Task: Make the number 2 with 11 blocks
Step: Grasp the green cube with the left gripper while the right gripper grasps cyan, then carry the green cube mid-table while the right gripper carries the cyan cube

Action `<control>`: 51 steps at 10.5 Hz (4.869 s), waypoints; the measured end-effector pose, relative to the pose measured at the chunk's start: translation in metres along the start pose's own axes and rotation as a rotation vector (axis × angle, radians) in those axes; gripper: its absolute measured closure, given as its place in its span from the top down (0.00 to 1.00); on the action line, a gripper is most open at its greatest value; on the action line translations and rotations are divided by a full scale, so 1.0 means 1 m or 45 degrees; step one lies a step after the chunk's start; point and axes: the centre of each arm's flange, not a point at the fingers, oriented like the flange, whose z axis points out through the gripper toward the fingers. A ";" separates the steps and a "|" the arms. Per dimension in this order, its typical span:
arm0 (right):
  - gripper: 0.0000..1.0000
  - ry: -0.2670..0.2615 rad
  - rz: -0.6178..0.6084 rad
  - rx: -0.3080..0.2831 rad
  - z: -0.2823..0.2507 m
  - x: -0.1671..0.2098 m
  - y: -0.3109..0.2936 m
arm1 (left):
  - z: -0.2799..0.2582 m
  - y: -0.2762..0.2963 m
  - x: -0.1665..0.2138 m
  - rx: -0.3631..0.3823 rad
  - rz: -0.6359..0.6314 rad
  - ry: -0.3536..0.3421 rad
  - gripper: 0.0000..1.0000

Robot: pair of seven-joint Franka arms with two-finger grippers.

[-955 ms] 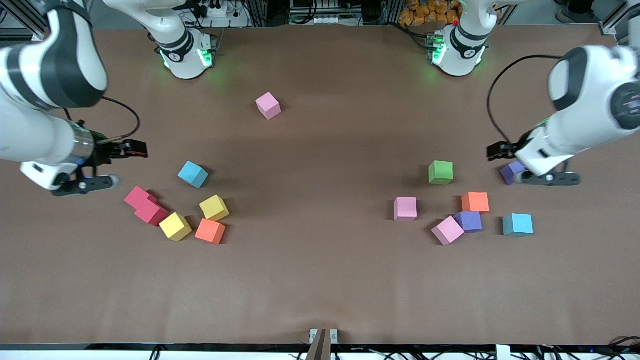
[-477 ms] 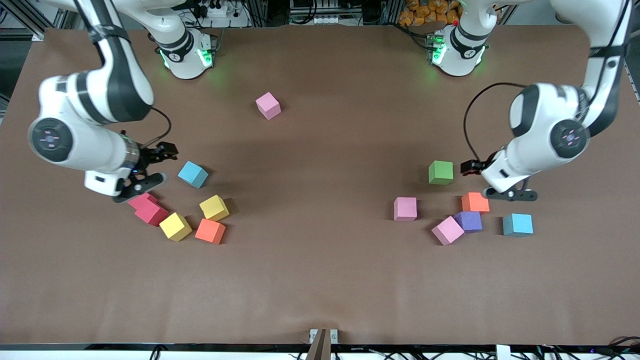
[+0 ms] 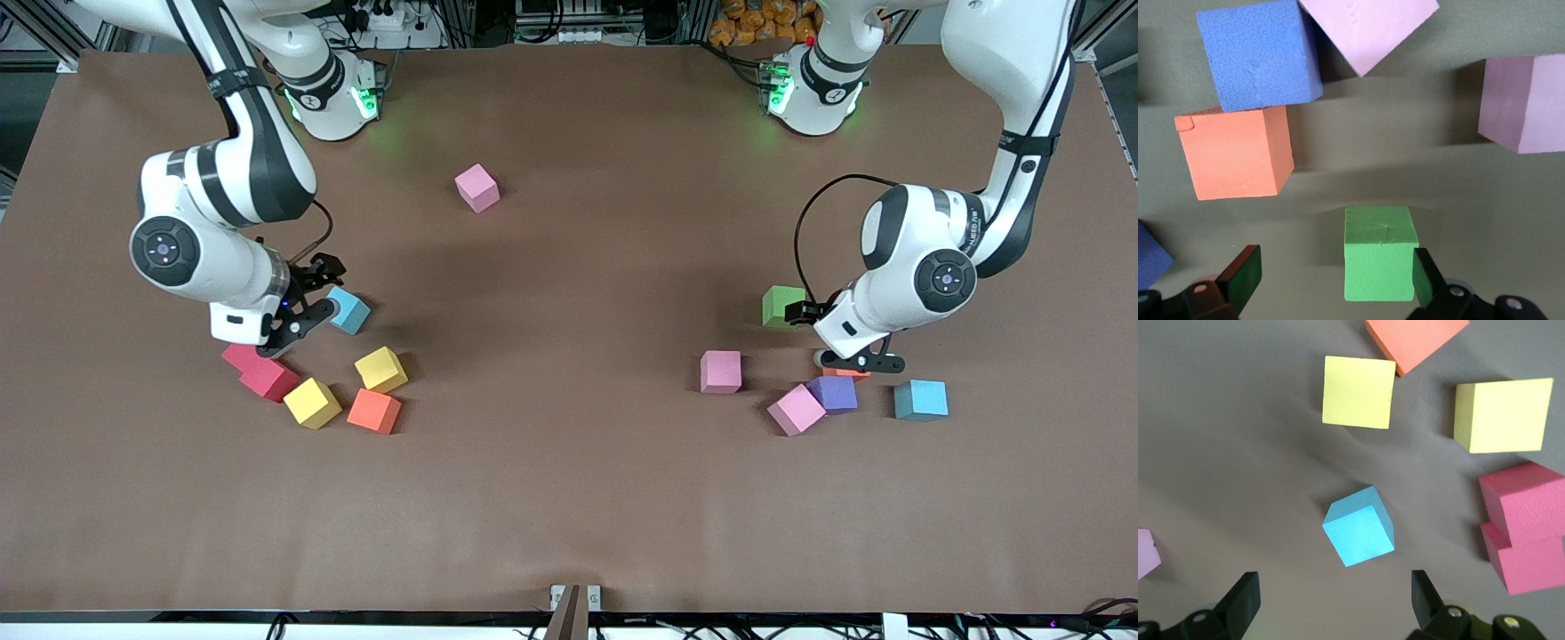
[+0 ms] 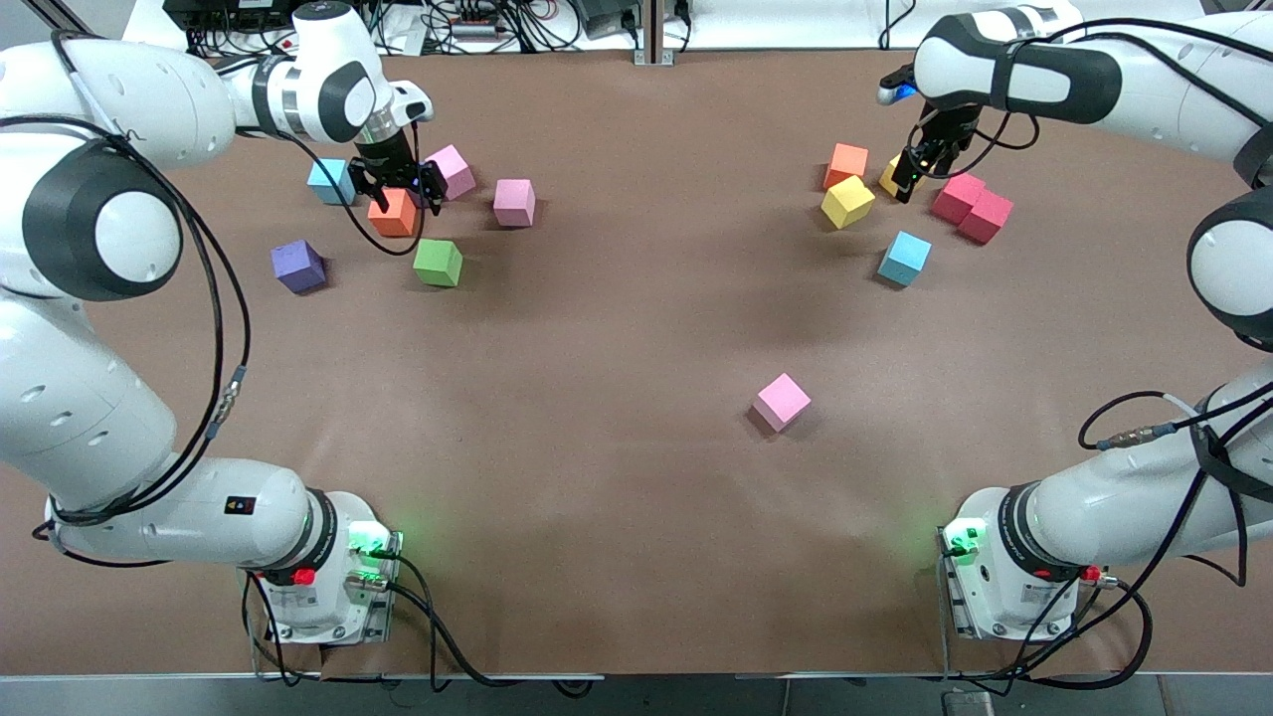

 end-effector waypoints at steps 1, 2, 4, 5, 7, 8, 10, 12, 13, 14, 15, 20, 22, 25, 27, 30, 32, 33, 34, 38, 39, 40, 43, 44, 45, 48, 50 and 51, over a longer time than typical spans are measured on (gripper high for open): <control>1.00 0.012 -0.037 -0.006 0.007 0.001 0.001 | 0.000 0.002 0.000 0.001 -0.014 -0.001 1.00; 1.00 0.021 -0.074 -0.011 0.015 0.003 0.004 | 0.001 0.011 -0.002 0.004 -0.028 -0.002 1.00; 1.00 0.030 -0.127 -0.016 0.042 0.004 0.010 | 0.007 0.034 -0.006 0.014 -0.044 -0.015 1.00; 1.00 0.028 -0.139 -0.014 0.060 0.002 0.012 | 0.013 0.038 -0.006 0.017 -0.040 -0.027 1.00; 1.00 0.022 -0.172 -0.010 0.086 -0.007 0.014 | 0.026 0.036 -0.008 0.018 -0.042 -0.049 1.00; 1.00 0.023 -0.187 -0.010 0.094 -0.011 0.013 | 0.033 0.035 -0.009 0.018 -0.044 -0.051 1.00; 1.00 0.034 -0.211 -0.018 0.108 -0.017 0.011 | 0.046 0.032 -0.014 0.017 -0.047 -0.055 1.00; 1.00 0.057 -0.241 -0.035 0.119 -0.021 0.009 | 0.055 0.032 -0.018 0.019 -0.047 -0.071 1.00; 1.00 0.062 -0.264 -0.039 0.123 -0.022 0.009 | 0.059 0.032 -0.018 0.020 -0.047 -0.079 1.00; 1.00 0.070 -0.283 -0.045 0.129 -0.023 0.009 | 0.063 0.031 -0.018 0.020 -0.048 -0.086 1.00; 1.00 0.078 -0.294 -0.051 0.135 -0.025 0.010 | 0.068 0.030 -0.018 0.020 -0.051 -0.096 1.00; 0.99 0.097 -0.315 -0.066 0.163 -0.033 0.007 | 0.070 0.027 -0.014 0.015 -0.057 -0.086 0.56; 0.92 0.097 -0.319 -0.067 0.164 -0.033 0.007 | 0.052 0.031 -0.015 0.020 -0.045 -0.095 0.49; 0.61 0.101 -0.319 -0.069 0.163 -0.033 0.008 | 0.011 0.071 -0.032 0.024 0.047 -0.089 0.49; 0.61 0.105 -0.316 -0.071 0.161 -0.032 0.010 | 0.009 0.106 -0.043 -0.012 0.095 -0.100 0.49; 0.61 0.104 -0.258 -0.009 0.140 -0.021 0.018 | 0.007 0.150 -0.062 -0.038 0.083 -0.135 0.49; 0.61 0.121 -0.226 0.007 0.113 -0.007 0.025 | 0.000 0.191 -0.083 -0.031 0.057 -0.140 0.49; 0.61 0.130 -0.189 0.010 0.101 -0.001 0.027 | -0.003 0.212 -0.093 -0.031 0.049 -0.136 0.49; 0.61 0.136 -0.144 0.012 0.091 0.005 0.026 | -0.005 0.231 -0.102 -0.030 0.050 -0.131 0.49; 0.61 0.150 0.016 0.025 0.071 0.031 -0.006 | -0.003 0.319 -0.154 -0.004 0.063 -0.123 0.49; 0.61 0.151 0.053 0.027 0.070 0.038 -0.019 | 0.003 0.339 -0.165 -0.003 0.061 -0.126 0.49; 0.61 0.151 0.084 0.026 0.069 0.043 -0.031 | 0.011 0.354 -0.172 -0.007 0.057 -0.131 0.49; 0.61 0.161 0.155 0.022 0.063 0.056 -0.056 | 0.044 0.384 -0.185 -0.032 0.072 -0.150 0.49; 0.61 0.165 0.167 0.021 0.062 0.059 -0.060 | 0.052 0.388 -0.186 -0.045 0.071 -0.150 0.49; 0.61 0.169 0.182 0.021 0.060 0.060 -0.061 | 0.057 0.392 -0.187 -0.047 0.068 -0.154 0.49; 0.61 0.177 0.255 0.022 0.056 0.065 -0.070 | 0.073 0.398 -0.194 -0.022 0.091 -0.178 0.49; 0.61 0.176 0.292 0.022 0.056 0.071 -0.088 | 0.093 0.404 -0.203 0.031 0.153 -0.179 0.49; 0.61 0.174 0.299 0.021 0.057 0.073 -0.096 | 0.101 0.407 -0.205 0.045 0.158 -0.175 0.49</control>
